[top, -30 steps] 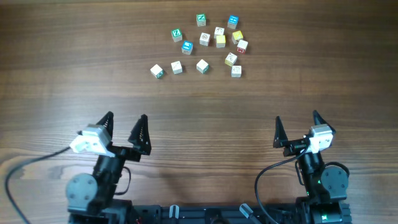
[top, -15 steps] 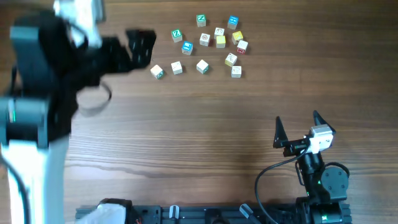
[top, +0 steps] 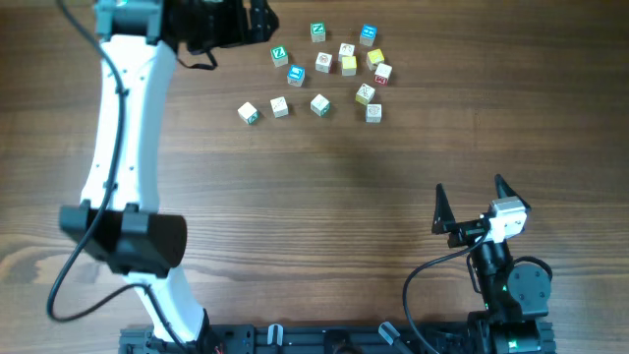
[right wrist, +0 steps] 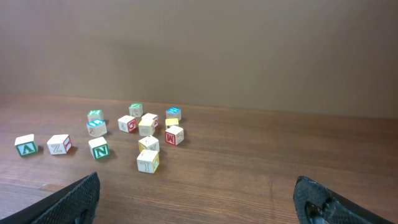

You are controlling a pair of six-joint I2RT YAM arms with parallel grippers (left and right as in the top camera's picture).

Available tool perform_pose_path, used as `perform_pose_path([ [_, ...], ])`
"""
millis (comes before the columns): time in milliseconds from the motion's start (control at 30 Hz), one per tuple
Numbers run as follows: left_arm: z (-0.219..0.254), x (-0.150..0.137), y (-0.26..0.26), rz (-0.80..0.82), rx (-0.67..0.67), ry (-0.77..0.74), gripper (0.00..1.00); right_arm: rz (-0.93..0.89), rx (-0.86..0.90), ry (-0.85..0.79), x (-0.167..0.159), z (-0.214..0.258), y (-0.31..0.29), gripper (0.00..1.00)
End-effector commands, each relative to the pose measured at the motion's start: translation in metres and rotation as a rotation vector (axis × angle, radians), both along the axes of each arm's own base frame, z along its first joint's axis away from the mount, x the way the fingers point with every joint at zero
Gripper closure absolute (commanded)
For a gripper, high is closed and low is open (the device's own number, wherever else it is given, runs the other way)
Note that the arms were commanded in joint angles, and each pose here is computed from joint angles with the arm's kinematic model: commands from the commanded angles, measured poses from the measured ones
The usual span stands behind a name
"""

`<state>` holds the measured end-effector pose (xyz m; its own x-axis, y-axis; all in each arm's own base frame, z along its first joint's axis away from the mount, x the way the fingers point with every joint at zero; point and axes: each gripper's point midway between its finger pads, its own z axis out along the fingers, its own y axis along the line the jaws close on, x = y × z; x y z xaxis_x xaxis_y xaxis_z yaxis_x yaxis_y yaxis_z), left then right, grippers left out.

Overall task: Form a circle
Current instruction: 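Reach the left gripper forward over the block cluster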

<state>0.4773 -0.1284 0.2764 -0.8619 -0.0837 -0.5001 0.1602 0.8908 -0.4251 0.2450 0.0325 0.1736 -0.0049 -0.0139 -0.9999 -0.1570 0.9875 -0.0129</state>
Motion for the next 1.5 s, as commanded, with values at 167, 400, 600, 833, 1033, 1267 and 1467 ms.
perform_pose_path([
  [167,-0.038,0.025,-0.030,-0.074,0.025,0.000,0.63,-0.017,-0.009,-0.011,0.000,0.002,-0.003,0.00],
  [400,-0.076,0.034,-0.050,-0.102,0.049,0.047,0.96,-0.017,-0.009,-0.011,0.000,0.002,-0.003,0.00],
  [600,-0.107,0.045,-0.056,-0.056,0.232,0.028,0.96,-0.017,-0.009,-0.011,0.000,0.002,-0.003,0.00],
  [833,-0.163,0.052,-0.059,0.007,0.338,0.098,0.90,-0.017,-0.009,-0.011,0.000,0.002,-0.003,0.00],
  [1033,-0.205,0.061,-0.061,0.003,0.350,0.129,0.67,-0.017,-0.009,-0.011,0.000,0.002,-0.003,0.01],
  [1267,-0.237,0.073,-0.062,0.013,0.365,0.126,0.49,-0.017,-0.009,-0.011,0.000,0.002,-0.003,0.00],
  [1467,-0.230,0.089,-0.067,0.024,0.341,0.058,0.36,-0.017,-0.009,-0.011,0.000,0.002,-0.003,0.00],
])
